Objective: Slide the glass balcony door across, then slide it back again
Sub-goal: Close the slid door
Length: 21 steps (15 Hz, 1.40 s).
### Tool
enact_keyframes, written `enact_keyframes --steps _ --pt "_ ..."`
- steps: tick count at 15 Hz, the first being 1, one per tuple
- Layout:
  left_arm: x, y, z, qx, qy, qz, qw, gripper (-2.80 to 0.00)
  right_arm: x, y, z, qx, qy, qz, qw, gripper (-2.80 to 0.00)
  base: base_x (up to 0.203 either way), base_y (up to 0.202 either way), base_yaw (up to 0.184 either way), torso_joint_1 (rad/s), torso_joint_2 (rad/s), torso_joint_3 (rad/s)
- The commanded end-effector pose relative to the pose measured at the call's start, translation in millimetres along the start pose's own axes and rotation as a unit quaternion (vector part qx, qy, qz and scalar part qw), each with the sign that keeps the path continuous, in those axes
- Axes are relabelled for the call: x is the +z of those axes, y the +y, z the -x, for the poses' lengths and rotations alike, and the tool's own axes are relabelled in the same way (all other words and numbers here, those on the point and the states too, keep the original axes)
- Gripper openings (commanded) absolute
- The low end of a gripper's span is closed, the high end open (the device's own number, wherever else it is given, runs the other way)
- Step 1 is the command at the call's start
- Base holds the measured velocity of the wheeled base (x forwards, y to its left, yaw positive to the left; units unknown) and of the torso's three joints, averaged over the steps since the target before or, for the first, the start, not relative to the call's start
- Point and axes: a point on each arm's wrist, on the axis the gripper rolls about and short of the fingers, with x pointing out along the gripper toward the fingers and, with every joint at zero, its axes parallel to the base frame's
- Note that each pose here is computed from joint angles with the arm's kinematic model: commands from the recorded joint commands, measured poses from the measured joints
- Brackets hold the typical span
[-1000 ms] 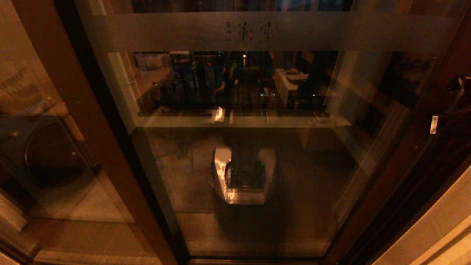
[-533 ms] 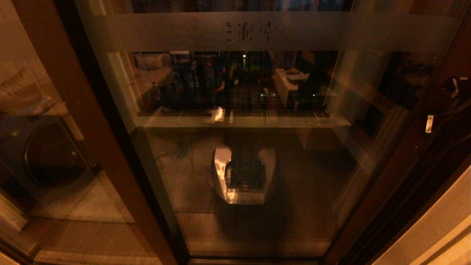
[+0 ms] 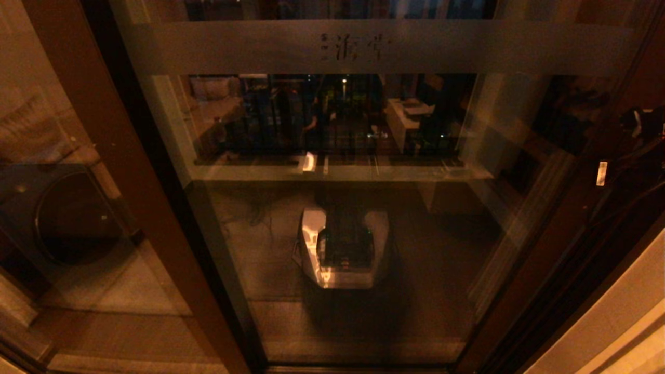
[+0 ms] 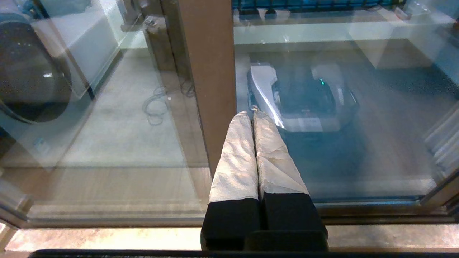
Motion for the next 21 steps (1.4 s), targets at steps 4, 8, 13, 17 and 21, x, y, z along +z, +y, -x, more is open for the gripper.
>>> enact_keyframes --steps 4,8,13,17,21 --pt "0 0.0 0 0.000 0.001 0.000 1.0000 -2.80 -2 -3 -4 -0.007 0.000 -0.001 1.000 -2.80 0.000 0.000 0.000 0.000 0.00 0.000" --pt "0 0.0 0 0.000 0.000 0.000 1.0000 -2.80 -1 -9 -10 -0.015 0.000 -0.004 1.000 -2.80 0.000 0.000 0.000 0.000 0.00 0.000" --pt "0 0.0 0 0.000 0.000 0.000 1.0000 -2.80 -4 -16 -18 -0.027 0.002 -0.005 1.000 -2.80 0.000 0.000 0.000 0.000 0.00 0.000" --pt "0 0.0 0 0.000 0.000 0.000 1.0000 -2.80 -3 -22 -21 -0.034 0.000 -0.007 0.999 -2.80 0.000 0.000 0.000 0.000 0.00 0.000" --pt "0 0.0 0 0.000 0.001 0.000 1.0000 -2.80 0 -35 -30 -0.050 -0.005 -0.013 0.999 -2.80 0.000 0.000 0.000 0.000 0.00 0.000"
